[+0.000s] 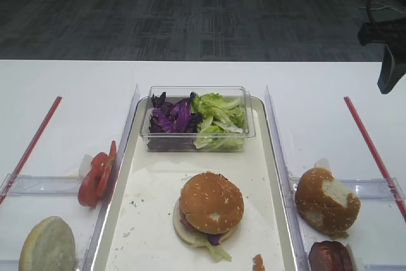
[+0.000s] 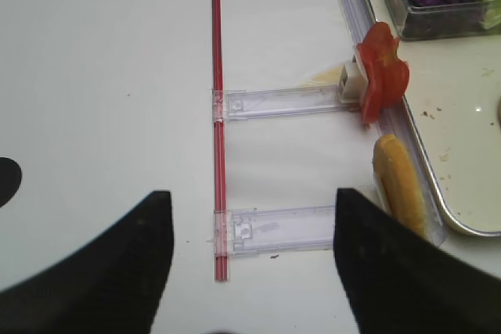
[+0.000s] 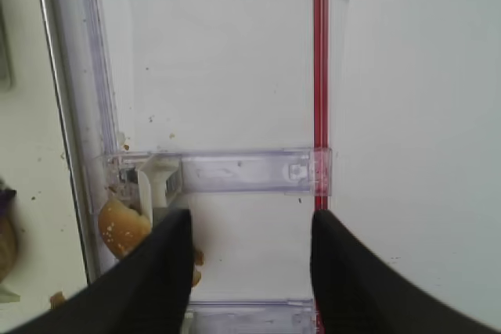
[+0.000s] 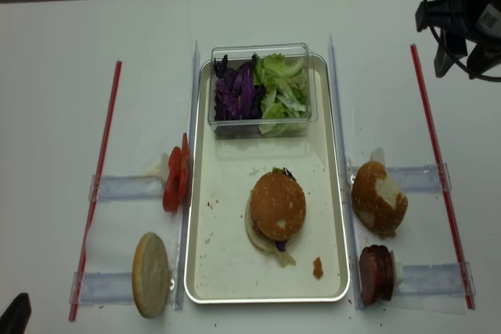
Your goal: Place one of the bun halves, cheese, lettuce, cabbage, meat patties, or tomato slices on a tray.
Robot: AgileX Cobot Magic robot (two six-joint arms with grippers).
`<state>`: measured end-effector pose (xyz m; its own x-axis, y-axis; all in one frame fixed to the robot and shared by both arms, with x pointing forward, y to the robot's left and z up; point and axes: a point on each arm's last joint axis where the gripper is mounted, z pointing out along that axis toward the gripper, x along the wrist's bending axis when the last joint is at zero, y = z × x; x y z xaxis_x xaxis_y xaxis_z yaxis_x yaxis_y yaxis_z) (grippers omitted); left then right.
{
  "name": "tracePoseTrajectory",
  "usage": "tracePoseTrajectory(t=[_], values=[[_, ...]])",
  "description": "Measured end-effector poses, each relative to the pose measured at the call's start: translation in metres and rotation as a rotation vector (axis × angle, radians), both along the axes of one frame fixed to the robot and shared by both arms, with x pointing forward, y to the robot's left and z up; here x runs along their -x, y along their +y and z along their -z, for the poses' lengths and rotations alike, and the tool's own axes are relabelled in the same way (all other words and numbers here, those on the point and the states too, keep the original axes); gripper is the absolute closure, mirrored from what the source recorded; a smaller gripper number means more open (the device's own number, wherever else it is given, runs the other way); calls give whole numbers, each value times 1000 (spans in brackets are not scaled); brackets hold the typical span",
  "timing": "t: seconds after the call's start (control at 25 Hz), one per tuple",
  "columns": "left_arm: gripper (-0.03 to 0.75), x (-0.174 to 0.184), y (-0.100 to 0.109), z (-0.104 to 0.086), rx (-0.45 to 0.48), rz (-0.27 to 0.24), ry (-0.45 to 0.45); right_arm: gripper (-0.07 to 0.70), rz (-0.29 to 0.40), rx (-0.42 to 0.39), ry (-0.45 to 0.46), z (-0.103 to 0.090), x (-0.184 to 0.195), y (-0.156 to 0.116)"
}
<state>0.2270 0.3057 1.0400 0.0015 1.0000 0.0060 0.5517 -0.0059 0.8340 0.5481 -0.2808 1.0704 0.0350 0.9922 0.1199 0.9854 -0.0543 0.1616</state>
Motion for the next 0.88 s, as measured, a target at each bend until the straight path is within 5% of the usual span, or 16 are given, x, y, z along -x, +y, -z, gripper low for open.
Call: tracePoseTrajectory(t=[0.88], values=[[293, 0, 0, 0, 0, 0, 0, 272, -87, -12, -163, -33, 118, 0]])
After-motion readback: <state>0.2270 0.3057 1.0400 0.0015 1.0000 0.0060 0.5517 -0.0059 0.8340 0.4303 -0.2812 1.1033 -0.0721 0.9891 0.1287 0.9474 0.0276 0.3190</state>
